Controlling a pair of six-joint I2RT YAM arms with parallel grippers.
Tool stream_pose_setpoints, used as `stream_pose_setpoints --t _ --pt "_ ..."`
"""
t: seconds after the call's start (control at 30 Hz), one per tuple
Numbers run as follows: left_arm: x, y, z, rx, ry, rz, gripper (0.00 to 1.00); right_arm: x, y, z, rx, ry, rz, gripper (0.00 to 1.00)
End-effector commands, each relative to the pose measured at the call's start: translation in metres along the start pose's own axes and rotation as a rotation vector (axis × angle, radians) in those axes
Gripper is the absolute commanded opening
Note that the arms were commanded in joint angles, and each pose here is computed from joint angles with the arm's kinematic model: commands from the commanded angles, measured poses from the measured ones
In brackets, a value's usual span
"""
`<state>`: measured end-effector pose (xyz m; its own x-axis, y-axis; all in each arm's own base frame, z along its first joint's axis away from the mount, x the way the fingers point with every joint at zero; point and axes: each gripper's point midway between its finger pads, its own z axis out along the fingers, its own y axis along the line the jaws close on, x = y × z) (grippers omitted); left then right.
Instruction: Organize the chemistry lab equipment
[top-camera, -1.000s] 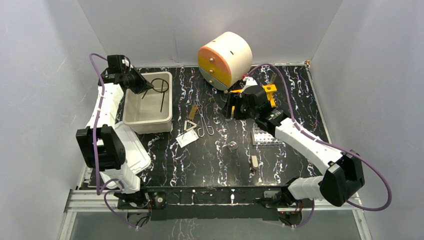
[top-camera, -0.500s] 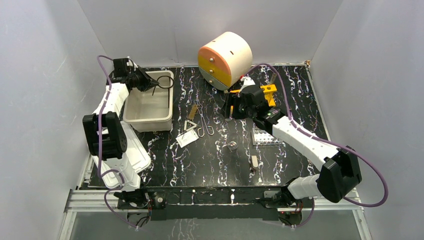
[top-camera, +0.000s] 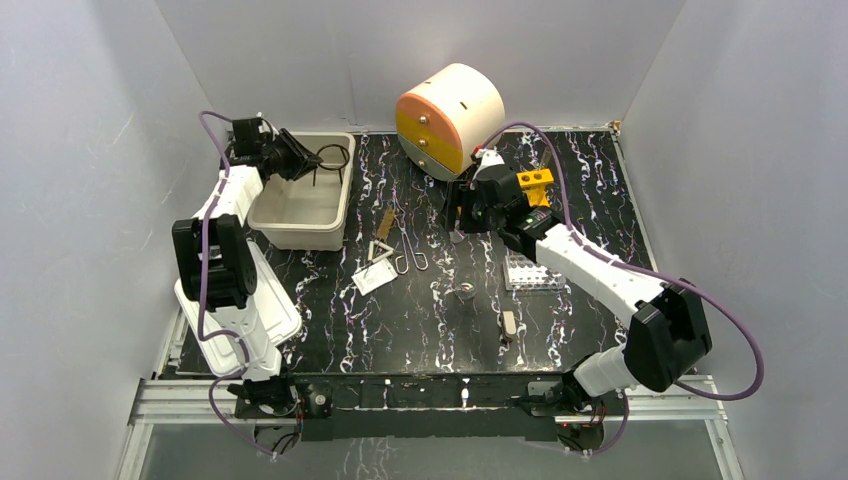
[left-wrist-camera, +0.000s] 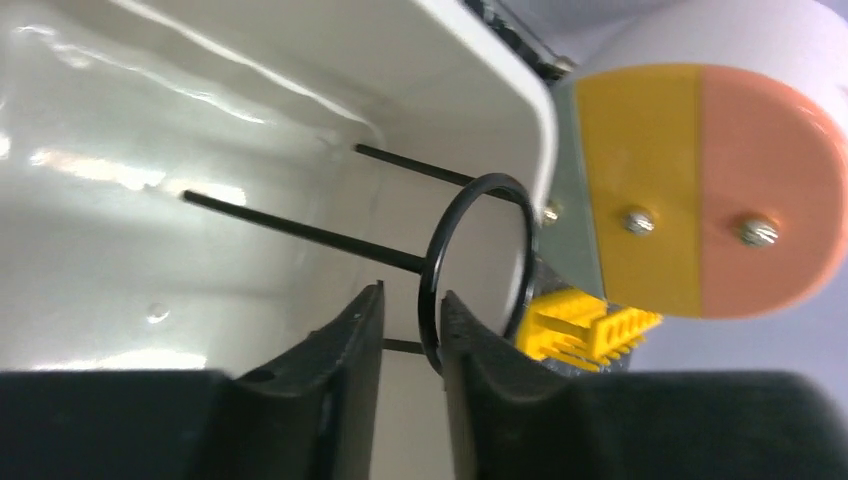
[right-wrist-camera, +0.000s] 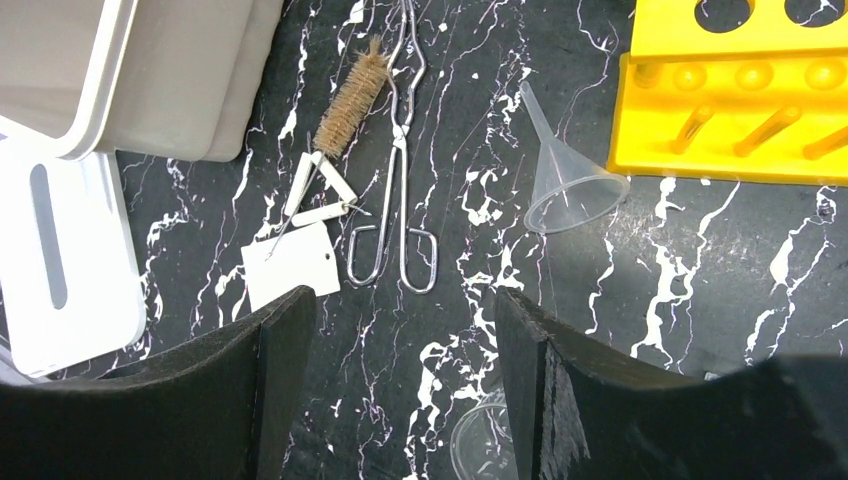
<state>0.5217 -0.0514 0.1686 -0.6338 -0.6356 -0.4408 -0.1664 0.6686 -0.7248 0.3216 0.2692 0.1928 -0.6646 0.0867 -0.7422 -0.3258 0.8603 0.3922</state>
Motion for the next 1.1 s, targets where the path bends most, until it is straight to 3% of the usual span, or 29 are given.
stream_pose_setpoints --t 0.0,0.13,0.27,0.43,0.6,0.83,0.97,1.07 --pt "-0.002 0.034 -0.011 -0.198 -0.015 0.065 0.32 -0.034 0.014 -0.003 -0.029 -0.086 -0.006 0.74" --pt "-0.001 0.037 -0.029 -0.267 -0.008 0.101 0.53 -0.036 0.019 0.004 -0.053 -0.074 -0.01 0.73" --pt "-0.008 0.021 -0.037 -0.233 -0.018 0.113 0.69 -0.037 0.024 0.005 -0.072 -0.066 -0.017 0.73" --pt "-0.024 -0.006 -0.057 -0.202 -0.066 0.144 0.83 -0.037 0.024 -0.001 -0.073 -0.065 -0.027 0.73" --pt "-0.014 -0.051 -0.088 -0.169 -0.114 0.298 0.89 -0.035 0.022 -0.003 -0.063 -0.052 -0.054 0.73" --pt "0.079 -0.123 -0.103 -0.105 -0.046 0.591 0.91 -0.034 0.011 0.003 0.01 -0.003 -0.072 0.72" --pt "0.127 -0.123 -0.108 -0.158 0.007 0.672 0.9 -0.031 -0.003 0.008 0.093 0.02 -0.052 0.69" --pt "0.156 -0.107 -0.104 -0.226 0.068 0.692 0.8 -0.023 -0.012 0.011 0.132 0.048 -0.004 0.55"
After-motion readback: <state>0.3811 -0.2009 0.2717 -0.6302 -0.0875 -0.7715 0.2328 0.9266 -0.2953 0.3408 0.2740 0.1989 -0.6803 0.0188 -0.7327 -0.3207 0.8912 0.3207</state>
